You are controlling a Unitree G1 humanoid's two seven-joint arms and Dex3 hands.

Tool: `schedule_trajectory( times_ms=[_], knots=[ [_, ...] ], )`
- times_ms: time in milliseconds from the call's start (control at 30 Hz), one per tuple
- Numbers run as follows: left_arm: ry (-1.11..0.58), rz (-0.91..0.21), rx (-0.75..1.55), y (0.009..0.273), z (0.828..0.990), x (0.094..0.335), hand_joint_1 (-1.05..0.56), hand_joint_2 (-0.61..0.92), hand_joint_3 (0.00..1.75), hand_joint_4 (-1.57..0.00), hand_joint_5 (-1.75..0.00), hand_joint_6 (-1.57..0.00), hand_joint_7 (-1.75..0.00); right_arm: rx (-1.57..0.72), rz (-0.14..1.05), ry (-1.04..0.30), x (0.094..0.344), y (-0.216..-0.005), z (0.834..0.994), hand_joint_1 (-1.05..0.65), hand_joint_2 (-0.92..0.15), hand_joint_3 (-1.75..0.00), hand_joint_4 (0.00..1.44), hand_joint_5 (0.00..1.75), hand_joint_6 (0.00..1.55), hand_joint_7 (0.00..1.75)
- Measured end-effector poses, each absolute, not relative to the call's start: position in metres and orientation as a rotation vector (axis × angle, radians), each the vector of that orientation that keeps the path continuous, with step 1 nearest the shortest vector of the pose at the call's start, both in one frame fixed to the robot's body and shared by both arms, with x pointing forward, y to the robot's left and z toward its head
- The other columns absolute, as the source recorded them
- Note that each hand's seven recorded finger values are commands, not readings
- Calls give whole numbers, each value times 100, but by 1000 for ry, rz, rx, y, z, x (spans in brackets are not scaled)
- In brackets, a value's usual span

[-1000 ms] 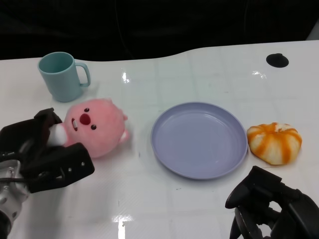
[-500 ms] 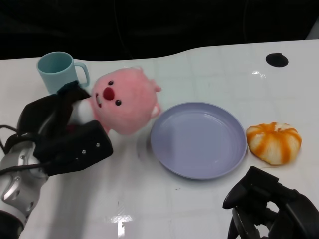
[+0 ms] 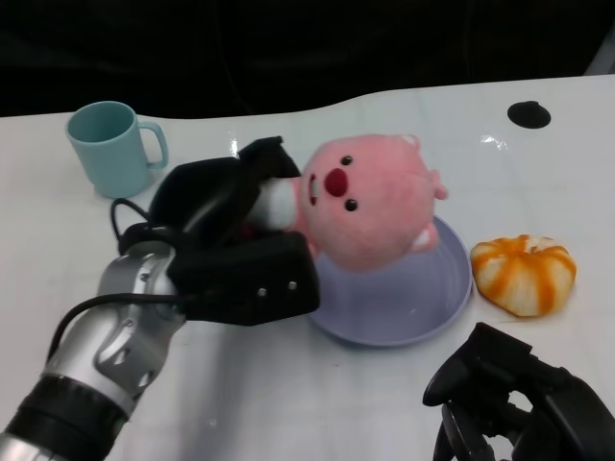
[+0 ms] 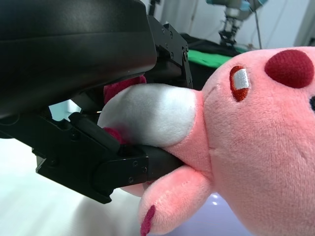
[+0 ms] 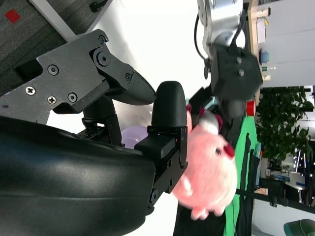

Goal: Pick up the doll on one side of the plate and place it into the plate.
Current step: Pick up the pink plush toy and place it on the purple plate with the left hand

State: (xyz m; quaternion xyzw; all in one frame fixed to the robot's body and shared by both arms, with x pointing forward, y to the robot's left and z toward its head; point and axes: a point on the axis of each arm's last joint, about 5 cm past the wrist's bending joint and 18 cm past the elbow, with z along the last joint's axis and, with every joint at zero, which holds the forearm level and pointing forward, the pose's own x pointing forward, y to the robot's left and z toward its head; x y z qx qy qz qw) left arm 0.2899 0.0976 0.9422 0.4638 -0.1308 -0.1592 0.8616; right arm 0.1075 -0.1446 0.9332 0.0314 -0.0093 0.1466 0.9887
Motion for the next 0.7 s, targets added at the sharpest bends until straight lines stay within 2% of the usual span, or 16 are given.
schedule_trajectory(
  times_ms=[467,567,667,700],
  knots=[
    [-219,-435,1042,58,931,289,-20,47,108,-94,-175,-73,-175,69,293,-19,107,-142,935,-26,-61,-111,64,175,52,152],
    [-226,-443,1053,54,932,290,-22,52,97,-92,-175,-70,-175,70,293,-20,107,-142,935,-26,-61,-112,64,175,52,152],
    [-227,-449,1057,53,933,291,-21,52,95,-90,-175,-67,-172,70,291,-21,107,-142,935,-26,-61,-113,64,175,52,152],
    [-222,-455,1058,53,933,291,-22,53,92,-85,-175,-71,-133,70,291,-22,107,-142,935,-26,-60,-113,64,175,52,152]
  ],
)
